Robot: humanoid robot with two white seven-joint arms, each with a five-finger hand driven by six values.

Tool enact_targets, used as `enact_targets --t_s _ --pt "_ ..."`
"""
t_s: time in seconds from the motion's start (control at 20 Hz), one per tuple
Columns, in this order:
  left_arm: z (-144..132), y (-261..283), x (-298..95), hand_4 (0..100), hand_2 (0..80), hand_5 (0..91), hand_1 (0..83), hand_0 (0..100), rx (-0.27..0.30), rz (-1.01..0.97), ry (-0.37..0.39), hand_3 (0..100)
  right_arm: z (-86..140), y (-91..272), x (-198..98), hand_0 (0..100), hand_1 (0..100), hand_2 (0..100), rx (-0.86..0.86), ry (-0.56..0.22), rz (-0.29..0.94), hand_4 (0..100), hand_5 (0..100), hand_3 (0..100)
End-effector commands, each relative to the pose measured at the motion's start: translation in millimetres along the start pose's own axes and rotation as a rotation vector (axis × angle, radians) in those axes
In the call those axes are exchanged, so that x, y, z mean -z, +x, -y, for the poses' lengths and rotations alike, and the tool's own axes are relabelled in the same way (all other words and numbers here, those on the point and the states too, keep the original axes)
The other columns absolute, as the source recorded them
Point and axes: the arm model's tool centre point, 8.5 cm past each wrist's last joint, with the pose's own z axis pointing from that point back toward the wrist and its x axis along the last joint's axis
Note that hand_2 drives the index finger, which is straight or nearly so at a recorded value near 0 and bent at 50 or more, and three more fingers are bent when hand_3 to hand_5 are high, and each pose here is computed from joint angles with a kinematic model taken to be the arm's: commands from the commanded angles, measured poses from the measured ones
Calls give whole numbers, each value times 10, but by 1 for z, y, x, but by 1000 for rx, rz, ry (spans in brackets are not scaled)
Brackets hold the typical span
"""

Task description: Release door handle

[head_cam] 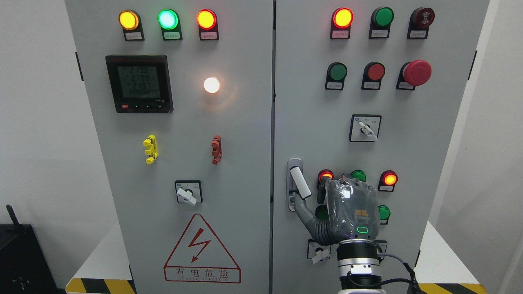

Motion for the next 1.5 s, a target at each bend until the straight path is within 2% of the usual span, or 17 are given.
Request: enact_targets --t_s 0.0,1.45 --pt "0 0 0 4 46 0 0 0 0 1 -1 105 1 -1 0 429 415 757 3 -4 -2 717 648 949" --pt "0 0 0 4 45 0 0 0 0 -1 -1 106 4 -9 3 444 420 756 0 -12 -19 716 649 949"
